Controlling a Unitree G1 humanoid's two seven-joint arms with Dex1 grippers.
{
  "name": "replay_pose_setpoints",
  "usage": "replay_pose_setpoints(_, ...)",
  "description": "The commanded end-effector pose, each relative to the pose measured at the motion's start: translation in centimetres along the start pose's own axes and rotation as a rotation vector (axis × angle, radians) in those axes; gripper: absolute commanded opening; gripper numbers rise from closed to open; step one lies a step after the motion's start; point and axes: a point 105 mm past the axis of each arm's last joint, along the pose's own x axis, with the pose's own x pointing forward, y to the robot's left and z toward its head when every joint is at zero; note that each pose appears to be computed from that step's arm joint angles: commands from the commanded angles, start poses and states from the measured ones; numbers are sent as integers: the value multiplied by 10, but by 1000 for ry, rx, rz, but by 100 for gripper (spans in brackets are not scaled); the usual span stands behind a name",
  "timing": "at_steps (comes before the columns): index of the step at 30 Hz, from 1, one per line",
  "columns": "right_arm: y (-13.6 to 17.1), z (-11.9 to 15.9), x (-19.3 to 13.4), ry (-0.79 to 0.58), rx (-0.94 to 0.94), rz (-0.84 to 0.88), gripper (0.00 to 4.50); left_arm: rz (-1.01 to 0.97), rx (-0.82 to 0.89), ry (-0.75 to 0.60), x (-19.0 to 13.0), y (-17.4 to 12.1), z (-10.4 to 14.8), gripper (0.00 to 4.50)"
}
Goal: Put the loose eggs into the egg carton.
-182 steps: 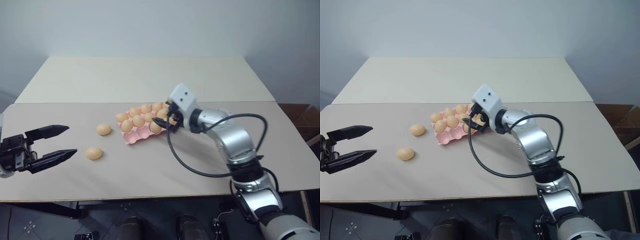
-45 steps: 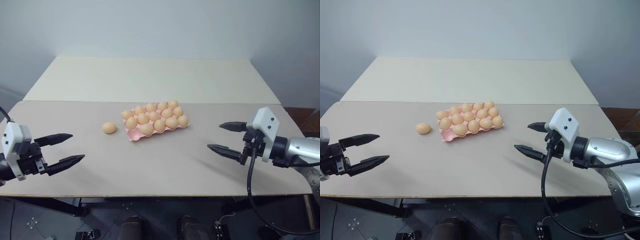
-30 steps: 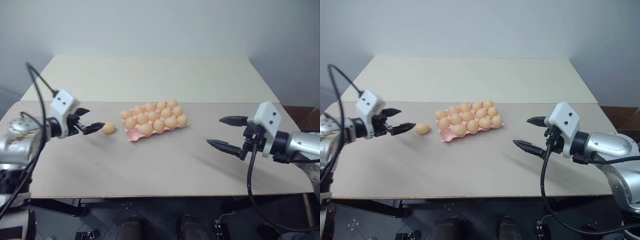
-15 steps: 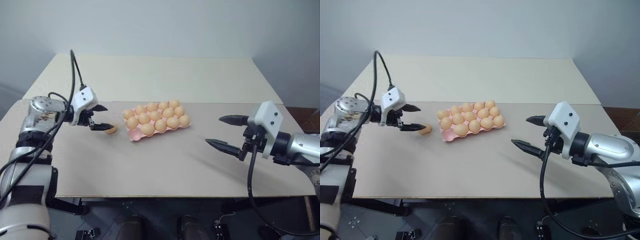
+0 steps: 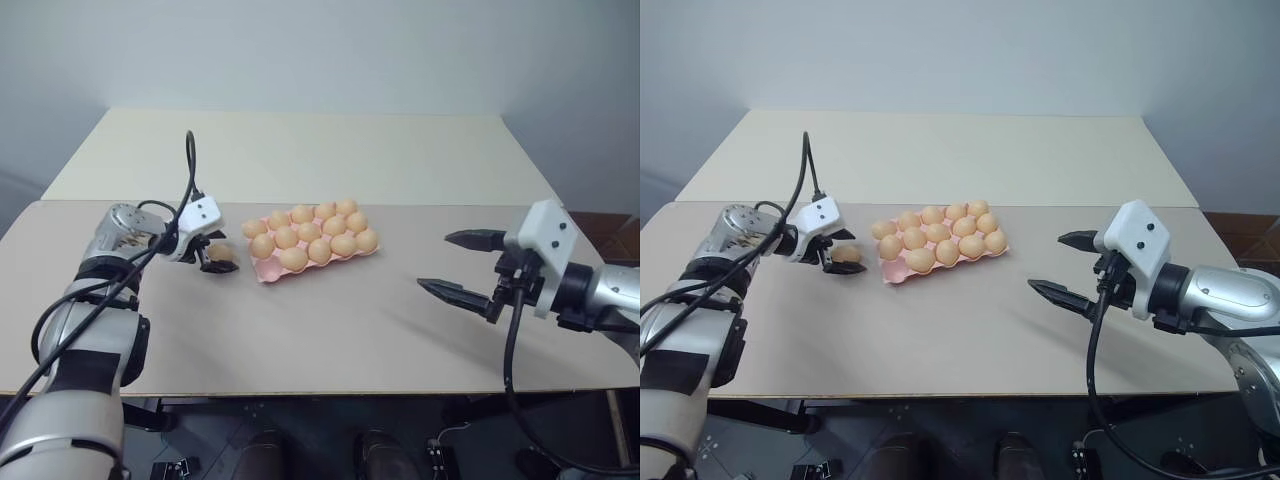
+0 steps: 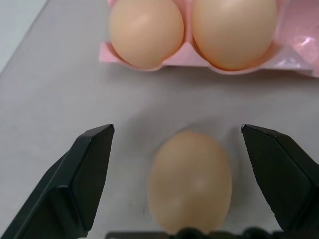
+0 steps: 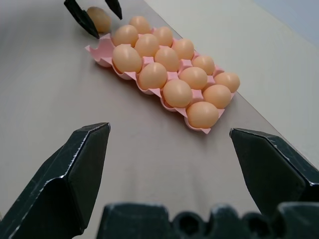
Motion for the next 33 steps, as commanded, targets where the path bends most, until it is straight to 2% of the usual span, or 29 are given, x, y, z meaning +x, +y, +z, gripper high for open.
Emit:
replay_pose_setpoints(1,-3,14,-7,-24,-44,-19,450,52,13,57,4,6,-1,386)
replay_pose_setpoints(7,-7,18,-9,-19,-48,-27,450,71,0,30,11,6,6,193)
replay_pose_setpoints(11,-8,18,-9,-16,-46,-33,450,63,-6,8,5,9,11,193)
replay_pose_setpoints(17,-6,17,-8,-22,-42,-36,450,33,10,-47,-25,17,19,193)
replay_pose_setpoints(21,-5,17,-8,-27,-34,-44,450,-22,15,-186,-56,22,45,193)
replay_pose_setpoints(23,-3,15,-8,-28,-28,-48,450,-99,37,-265,-63,14,62,193)
replay_pose_setpoints(29,1,13,-9,-32,-18,-62,450,-247,97,-371,-51,-18,93,193)
replay_pose_setpoints(33,4,13,-9,-36,-16,-69,450,-316,131,-366,-31,-41,100,193)
